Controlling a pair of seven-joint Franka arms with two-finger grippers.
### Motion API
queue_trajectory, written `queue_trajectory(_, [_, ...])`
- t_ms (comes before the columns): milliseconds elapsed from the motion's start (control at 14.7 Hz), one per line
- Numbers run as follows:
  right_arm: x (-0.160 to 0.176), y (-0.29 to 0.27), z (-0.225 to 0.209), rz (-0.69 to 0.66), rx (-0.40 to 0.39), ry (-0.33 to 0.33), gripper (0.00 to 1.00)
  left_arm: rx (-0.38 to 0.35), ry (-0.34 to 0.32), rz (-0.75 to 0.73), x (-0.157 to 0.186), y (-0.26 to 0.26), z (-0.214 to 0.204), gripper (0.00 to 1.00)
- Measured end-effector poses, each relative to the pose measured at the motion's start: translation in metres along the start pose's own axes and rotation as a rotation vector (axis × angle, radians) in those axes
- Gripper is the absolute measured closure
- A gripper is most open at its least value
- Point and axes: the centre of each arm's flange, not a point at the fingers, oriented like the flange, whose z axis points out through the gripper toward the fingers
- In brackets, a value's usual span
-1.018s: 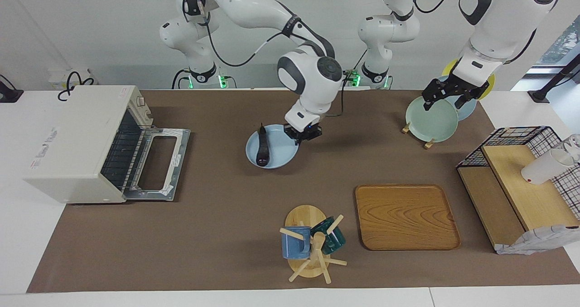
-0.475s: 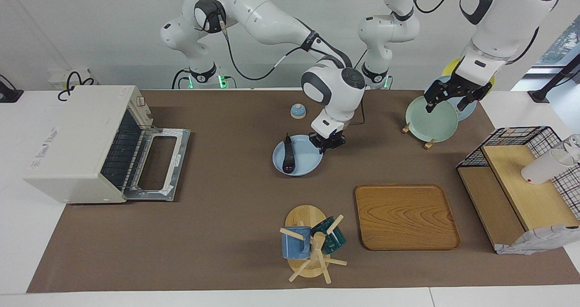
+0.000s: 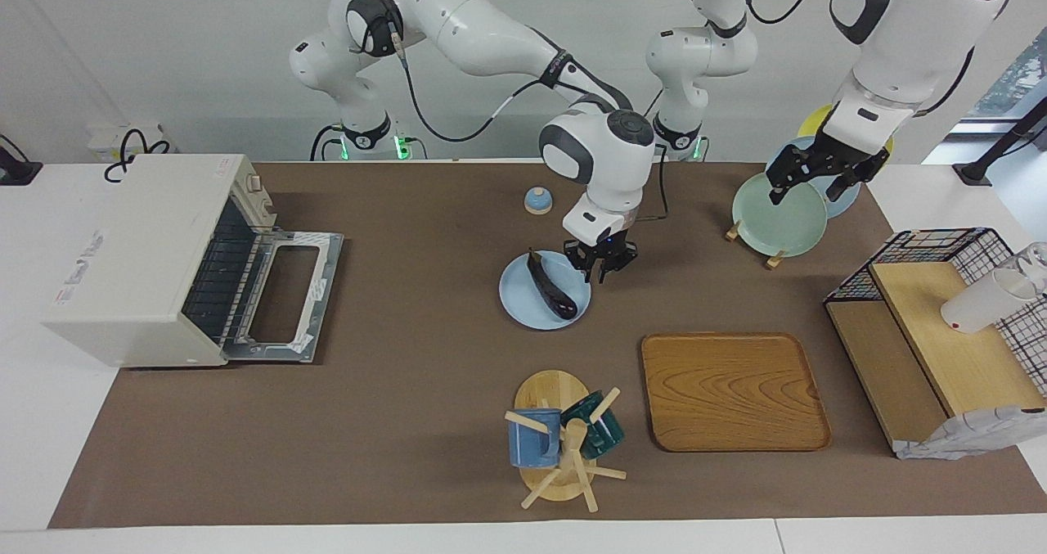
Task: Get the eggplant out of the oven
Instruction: 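Pull the plate with eggplant out and set it mid-table, then reach the left gripper to the eggplant while the right gripper withdraws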
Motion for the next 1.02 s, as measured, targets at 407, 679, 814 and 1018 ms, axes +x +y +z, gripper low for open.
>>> queue_trajectory(407, [0.05, 0.146, -0.023, -0.099, -0.17, -0.13, 0.99, -0.001, 0.009, 0.008, 0.004, 0.004, 0.004, 0.0])
queue_trajectory(679, [0.039, 0.236, 0.031, -0.083, -0.342, -0.238, 0.99, -0.017, -0.006, 0.04, 0.013, 0.032, 0.023, 0.0])
queue_trajectory(814, [0.035, 0.274, 0.054, -0.059, -0.371, -0.277, 0.99, -0.024, -0.005, 0.024, 0.019, 0.067, 0.04, 0.0])
queue_trajectory(1018, [0.034, 0.338, 0.091, -0.063, -0.329, -0.282, 0.99, -0.033, 0.0, -0.034, 0.026, 0.142, 0.079, 0.0])
